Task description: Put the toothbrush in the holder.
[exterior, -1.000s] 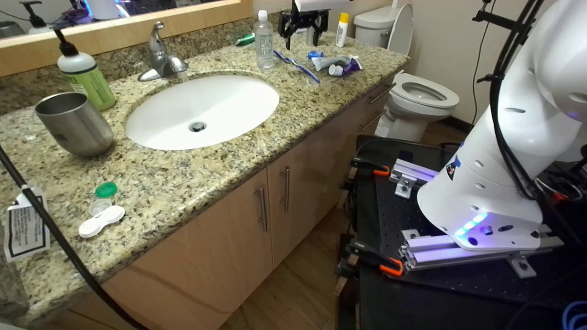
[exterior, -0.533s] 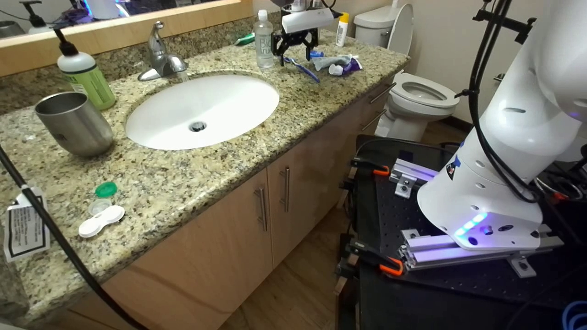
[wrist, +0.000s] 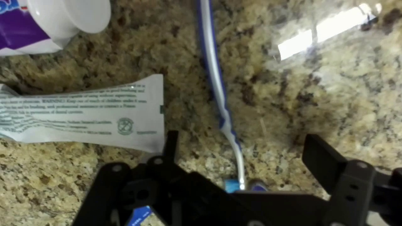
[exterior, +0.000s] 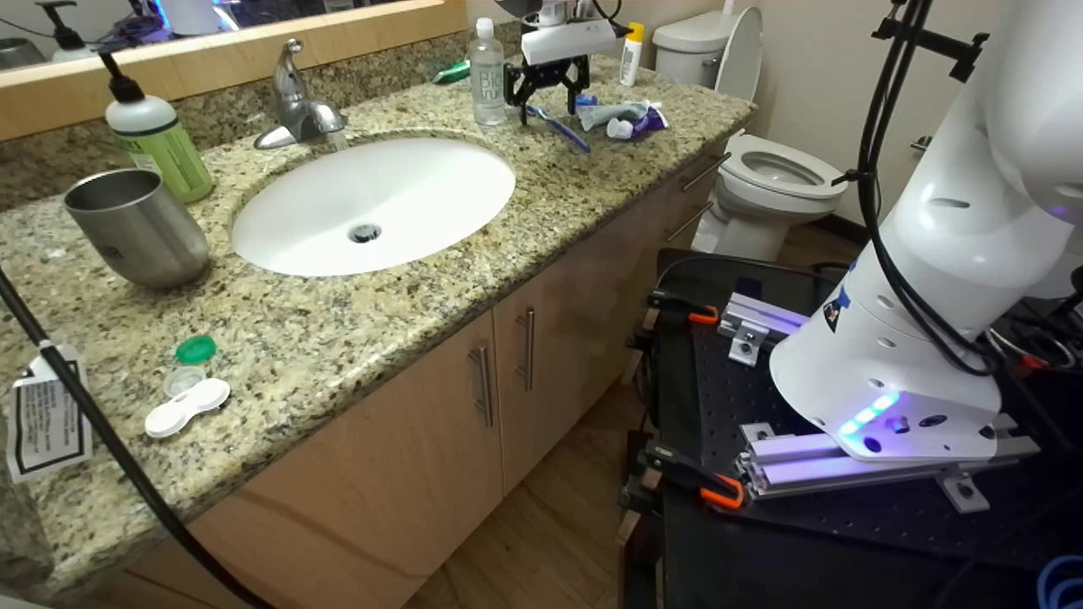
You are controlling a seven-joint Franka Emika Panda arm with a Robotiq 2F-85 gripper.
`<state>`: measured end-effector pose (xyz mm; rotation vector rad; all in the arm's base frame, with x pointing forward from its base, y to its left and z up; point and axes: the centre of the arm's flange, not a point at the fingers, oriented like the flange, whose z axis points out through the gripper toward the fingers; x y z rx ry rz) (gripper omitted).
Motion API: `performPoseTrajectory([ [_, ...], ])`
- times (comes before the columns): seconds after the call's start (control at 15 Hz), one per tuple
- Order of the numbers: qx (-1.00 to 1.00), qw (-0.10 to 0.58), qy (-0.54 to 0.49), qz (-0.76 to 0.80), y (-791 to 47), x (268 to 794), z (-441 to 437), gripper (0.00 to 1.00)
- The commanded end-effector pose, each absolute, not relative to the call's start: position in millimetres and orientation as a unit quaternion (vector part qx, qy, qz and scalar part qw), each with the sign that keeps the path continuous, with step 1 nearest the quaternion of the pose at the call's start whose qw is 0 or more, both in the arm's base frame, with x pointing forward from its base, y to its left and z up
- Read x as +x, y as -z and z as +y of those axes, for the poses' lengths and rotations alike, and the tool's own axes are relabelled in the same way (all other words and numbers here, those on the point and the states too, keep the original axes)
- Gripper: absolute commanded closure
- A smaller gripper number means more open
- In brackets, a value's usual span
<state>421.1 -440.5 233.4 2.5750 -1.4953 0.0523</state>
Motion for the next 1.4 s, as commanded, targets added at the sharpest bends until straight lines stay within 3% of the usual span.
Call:
performPoseTrajectory([
  [0.0, 0.843, 0.07, -0.002, -0.533, -221, 398, -466, 0.0],
  [0.33, 0.845, 0.074, -0.012, -0.529, -226, 397, -460, 0.0],
  [0.4, 0.846, 0.071, -0.013, -0.528, -226, 399, -459, 0.25],
  [0.53, 0.848, 0.069, -0.017, -0.526, -227, 404, -456, 0.33],
  [1.13, 0.853, 0.063, -0.022, -0.518, -230, 413, -452, 0.97],
  [1.33, 0.852, 0.05, -0.021, -0.521, -233, 412, -451, 1.0],
])
